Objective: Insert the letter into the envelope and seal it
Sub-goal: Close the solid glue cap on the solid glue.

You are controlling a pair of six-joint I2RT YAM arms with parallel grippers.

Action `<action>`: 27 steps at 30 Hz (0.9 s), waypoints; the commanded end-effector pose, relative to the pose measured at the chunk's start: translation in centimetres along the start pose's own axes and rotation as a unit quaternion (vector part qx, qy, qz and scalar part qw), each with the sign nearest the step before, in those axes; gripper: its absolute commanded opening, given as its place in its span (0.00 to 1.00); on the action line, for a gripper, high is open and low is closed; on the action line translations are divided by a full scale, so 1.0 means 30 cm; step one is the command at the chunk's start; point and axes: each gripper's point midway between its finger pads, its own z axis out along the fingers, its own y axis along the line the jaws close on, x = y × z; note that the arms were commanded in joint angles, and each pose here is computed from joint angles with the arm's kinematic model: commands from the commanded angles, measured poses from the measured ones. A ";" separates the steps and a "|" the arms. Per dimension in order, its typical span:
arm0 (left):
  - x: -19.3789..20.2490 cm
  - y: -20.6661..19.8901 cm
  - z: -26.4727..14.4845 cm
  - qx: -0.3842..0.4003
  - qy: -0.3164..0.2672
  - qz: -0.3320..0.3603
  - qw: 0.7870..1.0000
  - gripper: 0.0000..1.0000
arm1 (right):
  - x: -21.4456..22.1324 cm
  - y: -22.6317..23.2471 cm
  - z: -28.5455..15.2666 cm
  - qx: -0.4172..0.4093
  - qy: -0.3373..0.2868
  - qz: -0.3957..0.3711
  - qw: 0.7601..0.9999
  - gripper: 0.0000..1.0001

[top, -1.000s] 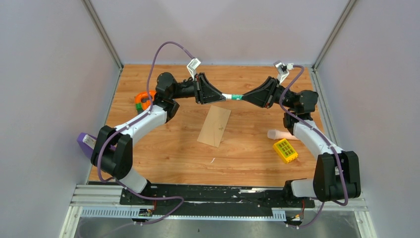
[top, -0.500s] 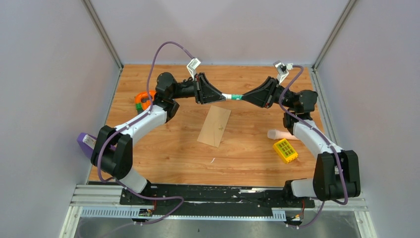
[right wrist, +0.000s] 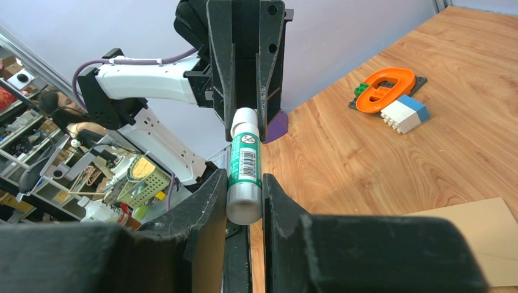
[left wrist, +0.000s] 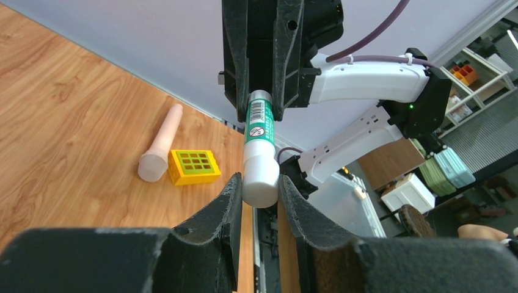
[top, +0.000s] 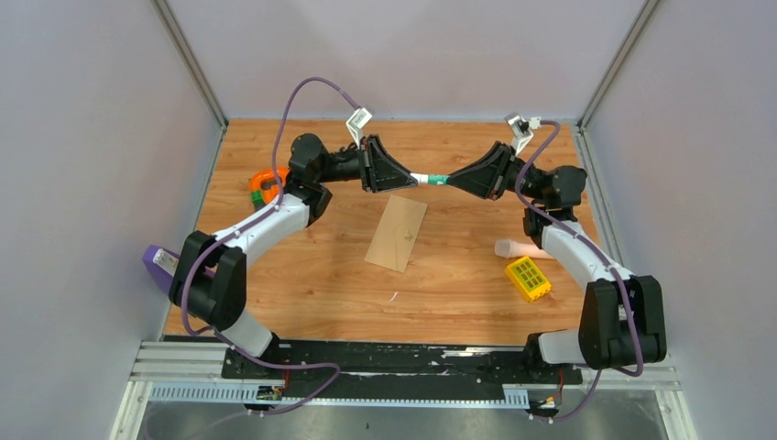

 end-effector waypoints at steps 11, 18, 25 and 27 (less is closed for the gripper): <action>0.007 -0.052 0.034 0.030 0.014 0.027 0.999 0.00 | 0.029 0.002 0.051 -0.008 0.013 -0.024 1.000 0.00; 0.021 -0.047 0.031 0.027 0.022 0.029 0.999 0.00 | 0.030 0.006 0.062 -0.012 0.020 -0.030 0.999 0.00; 0.057 -0.017 0.026 0.013 0.040 0.028 0.999 0.00 | 0.019 -0.015 0.072 0.003 0.035 -0.041 0.999 0.00; 0.061 -0.014 0.025 0.009 0.043 0.030 0.999 0.00 | 0.021 -0.022 0.073 0.006 0.040 -0.049 0.998 0.00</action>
